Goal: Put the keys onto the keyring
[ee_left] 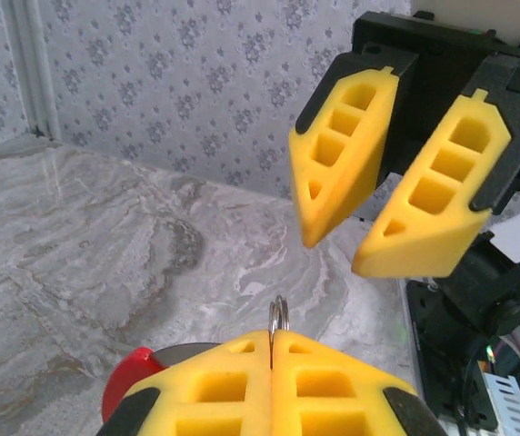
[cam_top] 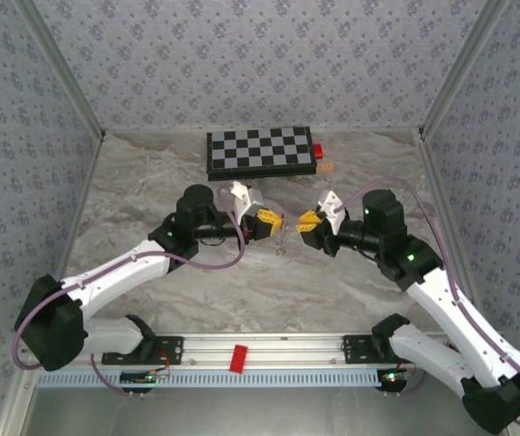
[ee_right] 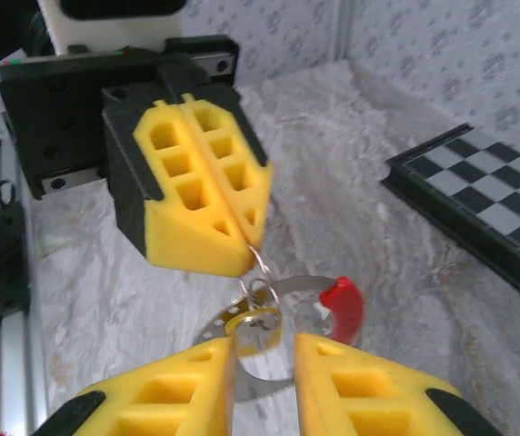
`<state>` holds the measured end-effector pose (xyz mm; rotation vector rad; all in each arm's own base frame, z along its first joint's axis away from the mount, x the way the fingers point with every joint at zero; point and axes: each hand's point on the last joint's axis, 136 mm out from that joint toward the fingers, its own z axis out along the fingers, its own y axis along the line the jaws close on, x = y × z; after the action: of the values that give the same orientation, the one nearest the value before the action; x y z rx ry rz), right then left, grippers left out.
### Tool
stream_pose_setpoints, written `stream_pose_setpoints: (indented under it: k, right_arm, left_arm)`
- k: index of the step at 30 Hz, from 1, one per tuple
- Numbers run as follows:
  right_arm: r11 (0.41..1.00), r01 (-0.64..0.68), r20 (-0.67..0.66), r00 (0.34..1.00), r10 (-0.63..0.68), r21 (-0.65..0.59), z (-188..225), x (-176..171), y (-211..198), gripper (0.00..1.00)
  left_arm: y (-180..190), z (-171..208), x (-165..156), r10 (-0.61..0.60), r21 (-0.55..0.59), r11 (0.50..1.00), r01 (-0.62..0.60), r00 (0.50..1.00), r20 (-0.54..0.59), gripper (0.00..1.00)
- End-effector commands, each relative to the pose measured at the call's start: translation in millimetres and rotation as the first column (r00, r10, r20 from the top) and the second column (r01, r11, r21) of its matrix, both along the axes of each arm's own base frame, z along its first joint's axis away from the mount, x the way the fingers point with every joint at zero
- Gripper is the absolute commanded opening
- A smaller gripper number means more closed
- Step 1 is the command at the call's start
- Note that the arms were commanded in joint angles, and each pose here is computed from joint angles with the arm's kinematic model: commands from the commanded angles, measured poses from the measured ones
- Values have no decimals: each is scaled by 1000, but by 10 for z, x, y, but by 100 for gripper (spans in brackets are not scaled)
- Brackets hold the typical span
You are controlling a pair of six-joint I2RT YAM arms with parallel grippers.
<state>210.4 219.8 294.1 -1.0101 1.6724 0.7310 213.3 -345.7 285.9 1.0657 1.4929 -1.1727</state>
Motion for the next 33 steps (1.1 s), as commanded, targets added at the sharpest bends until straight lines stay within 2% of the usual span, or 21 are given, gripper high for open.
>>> stream_pose_setpoints:
  k: [1,5,10,23,33]
  right_arm:
    - [989,47,32,998,-52,138,234,68,-24,26]
    - [977,26,27,999,-33,214,326,45,10,25]
    - [962,-19,23,1000,13,274,437,19,83,24]
    - [962,-8,-33,999,18,273,340,127,89,28]
    - [958,-75,-85,991,102,278,281,83,156,28]
  left_arm:
    - [24,392,-19,35,-125,992,-26,997,68,0]
    - [35,510,-20,49,-181,983,-35,996,69,0]
    - [4,531,-70,39,-186,982,-24,996,76,0]
    - [2,557,-139,26,-180,984,-8,995,98,0]
    - [-8,558,-143,23,-178,984,-5,995,101,0]
